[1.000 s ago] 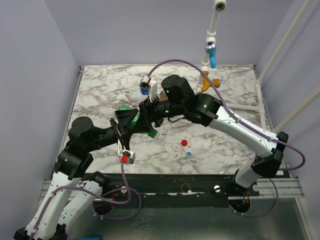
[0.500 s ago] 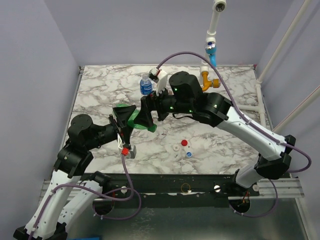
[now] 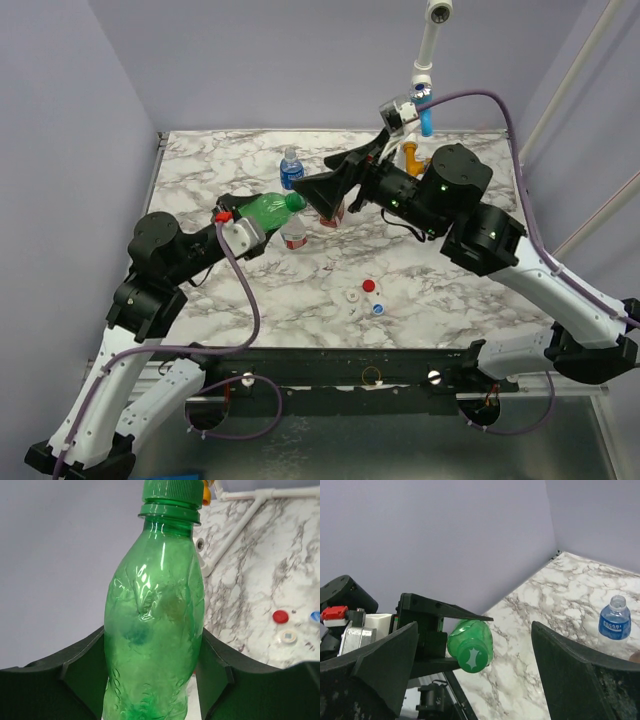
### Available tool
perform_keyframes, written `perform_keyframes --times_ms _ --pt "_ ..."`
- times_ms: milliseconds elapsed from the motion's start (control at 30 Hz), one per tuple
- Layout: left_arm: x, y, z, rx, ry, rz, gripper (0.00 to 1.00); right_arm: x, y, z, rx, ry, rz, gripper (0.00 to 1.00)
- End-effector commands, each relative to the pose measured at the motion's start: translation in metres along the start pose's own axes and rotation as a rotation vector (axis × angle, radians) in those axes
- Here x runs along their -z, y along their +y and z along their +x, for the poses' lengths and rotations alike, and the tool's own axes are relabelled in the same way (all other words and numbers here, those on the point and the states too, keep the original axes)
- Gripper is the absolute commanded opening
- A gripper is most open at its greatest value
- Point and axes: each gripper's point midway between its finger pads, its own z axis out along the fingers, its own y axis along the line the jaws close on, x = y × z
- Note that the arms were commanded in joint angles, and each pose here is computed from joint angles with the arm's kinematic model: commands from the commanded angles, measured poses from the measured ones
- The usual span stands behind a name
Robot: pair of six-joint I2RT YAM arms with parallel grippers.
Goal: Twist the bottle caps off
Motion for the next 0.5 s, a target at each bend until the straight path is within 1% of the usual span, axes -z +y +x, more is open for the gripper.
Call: perform_keyframes --times_ms 0,133,333,400,467 --pt "-0.004 0.023 -0.021 0.357 -0.060 -0.143 0.04 -0.027 -0.002 -0.003 -0.024 -0.080 0.005 0.94" --pt "-0.003 0.036 -0.030 0.476 -0.086 -0.207 0.03 -0.044 0.000 -0.004 -0.026 -0.093 0.000 0.89" --pt "-0.002 0.039 -0.035 0.524 -0.110 -0.225 0.01 -0.063 -0.001 0.000 -0.046 -0.099 0.000 0.77" --pt "-0.001 0.037 -0.035 0.523 -0.113 -0.222 0.01 -0.065 0.000 -0.001 -0.054 -0.111 -0.002 0.71" --pt "0.000 0.034 -0.033 0.524 -0.114 -0.216 0.01 -0.065 0.002 -0.003 -0.058 -0.127 -0.016 0.62"
